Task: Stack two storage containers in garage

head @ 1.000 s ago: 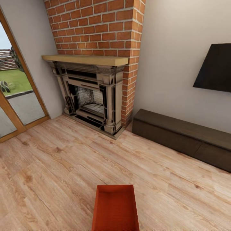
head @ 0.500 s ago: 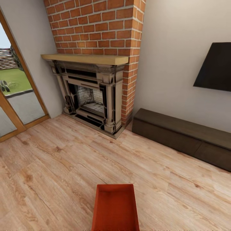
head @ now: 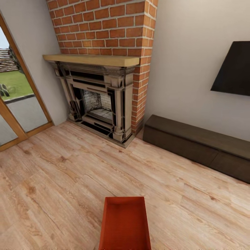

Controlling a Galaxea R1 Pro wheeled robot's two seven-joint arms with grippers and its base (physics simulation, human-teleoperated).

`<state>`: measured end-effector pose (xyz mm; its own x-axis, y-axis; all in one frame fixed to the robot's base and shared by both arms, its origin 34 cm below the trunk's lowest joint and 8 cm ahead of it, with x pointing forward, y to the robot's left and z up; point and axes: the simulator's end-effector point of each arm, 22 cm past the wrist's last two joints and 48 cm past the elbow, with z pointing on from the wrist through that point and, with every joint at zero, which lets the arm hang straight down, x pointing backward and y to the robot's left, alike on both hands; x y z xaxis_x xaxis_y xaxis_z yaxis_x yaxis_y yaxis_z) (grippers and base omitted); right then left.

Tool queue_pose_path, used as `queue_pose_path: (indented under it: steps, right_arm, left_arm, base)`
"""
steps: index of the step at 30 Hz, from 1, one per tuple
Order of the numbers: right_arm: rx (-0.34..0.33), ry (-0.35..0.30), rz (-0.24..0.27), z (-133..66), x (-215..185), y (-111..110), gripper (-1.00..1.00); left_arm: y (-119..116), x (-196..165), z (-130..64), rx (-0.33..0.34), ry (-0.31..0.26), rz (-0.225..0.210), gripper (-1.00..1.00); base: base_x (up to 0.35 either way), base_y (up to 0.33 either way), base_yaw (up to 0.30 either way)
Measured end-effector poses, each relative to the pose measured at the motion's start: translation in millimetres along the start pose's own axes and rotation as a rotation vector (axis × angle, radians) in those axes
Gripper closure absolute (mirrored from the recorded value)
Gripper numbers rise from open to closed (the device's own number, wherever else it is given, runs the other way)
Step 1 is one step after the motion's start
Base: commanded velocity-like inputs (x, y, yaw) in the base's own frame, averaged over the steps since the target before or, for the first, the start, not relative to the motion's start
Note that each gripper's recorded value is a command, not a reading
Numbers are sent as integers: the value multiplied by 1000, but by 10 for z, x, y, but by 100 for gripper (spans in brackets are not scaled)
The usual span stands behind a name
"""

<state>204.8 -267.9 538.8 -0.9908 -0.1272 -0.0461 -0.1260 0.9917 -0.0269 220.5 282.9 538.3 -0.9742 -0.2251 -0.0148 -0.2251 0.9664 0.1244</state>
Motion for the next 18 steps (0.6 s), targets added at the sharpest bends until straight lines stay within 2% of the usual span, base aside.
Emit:
queue_pose_path:
  steps: [18]
  right_arm:
    - [-4, 29, -1, 13, 116, 16, -100]
  left_arm:
    - [23, 114, 25, -7, 28, 4, -100]
  base:
    - [0, 0, 0]
